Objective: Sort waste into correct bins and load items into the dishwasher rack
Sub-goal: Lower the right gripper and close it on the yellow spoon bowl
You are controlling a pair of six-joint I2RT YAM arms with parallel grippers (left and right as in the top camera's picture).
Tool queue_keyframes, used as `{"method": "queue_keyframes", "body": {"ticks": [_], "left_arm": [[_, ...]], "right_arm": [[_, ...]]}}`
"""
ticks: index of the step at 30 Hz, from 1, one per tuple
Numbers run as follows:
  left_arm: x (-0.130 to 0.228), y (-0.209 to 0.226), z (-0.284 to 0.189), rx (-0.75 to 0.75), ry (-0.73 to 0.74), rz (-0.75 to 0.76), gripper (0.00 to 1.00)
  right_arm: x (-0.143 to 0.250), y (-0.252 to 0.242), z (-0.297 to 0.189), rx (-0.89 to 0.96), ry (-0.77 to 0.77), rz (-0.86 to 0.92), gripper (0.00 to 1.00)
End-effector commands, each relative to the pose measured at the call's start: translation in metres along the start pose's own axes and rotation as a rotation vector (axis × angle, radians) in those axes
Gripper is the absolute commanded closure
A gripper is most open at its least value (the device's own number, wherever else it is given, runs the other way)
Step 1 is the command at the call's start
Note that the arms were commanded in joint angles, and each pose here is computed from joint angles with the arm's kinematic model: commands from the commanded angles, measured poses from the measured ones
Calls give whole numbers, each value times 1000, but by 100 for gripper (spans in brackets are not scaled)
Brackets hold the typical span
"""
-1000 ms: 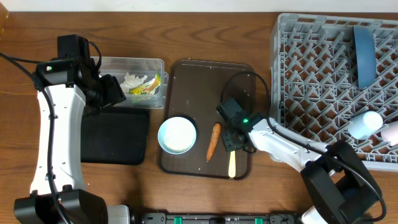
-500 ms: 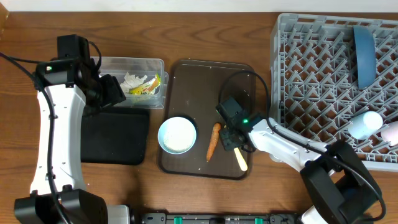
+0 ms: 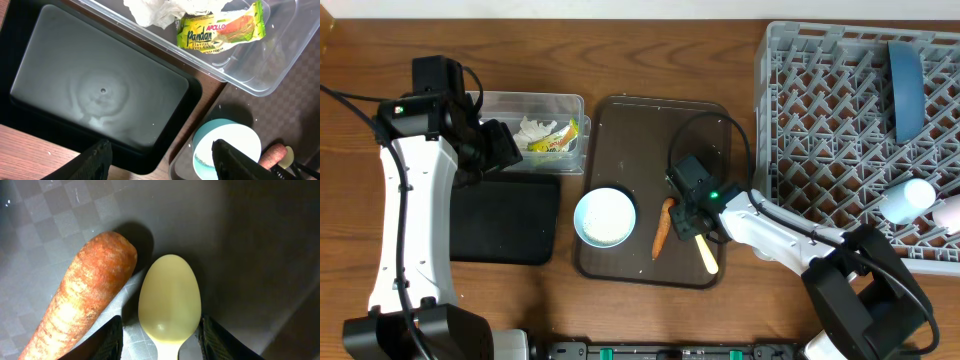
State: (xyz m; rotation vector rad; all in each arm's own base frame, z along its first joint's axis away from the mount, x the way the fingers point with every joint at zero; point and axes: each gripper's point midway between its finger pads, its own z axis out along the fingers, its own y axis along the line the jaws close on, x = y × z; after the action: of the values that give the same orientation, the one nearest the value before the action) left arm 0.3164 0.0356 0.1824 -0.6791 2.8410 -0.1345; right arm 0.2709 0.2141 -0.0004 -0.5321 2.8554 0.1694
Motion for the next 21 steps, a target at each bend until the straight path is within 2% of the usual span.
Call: {"method": "queue_keyframes", "body": {"ticks": [1,12,18,21], "left_arm": [[-1,1,-2,-4,-6,-7,34],[-1,1,-2,-4,-5,-7,34],[-1,1,-2,-3,-5,-7,33],[-1,1,-2,-4,-5,-7,34]], "right_arm": [[28,-9,20,40,87,-12,52],[21,-10,21,50,59,-28,52],[21,-10,22,48,57,-35,61],[21,-10,22,48,57,-35,70]]}}
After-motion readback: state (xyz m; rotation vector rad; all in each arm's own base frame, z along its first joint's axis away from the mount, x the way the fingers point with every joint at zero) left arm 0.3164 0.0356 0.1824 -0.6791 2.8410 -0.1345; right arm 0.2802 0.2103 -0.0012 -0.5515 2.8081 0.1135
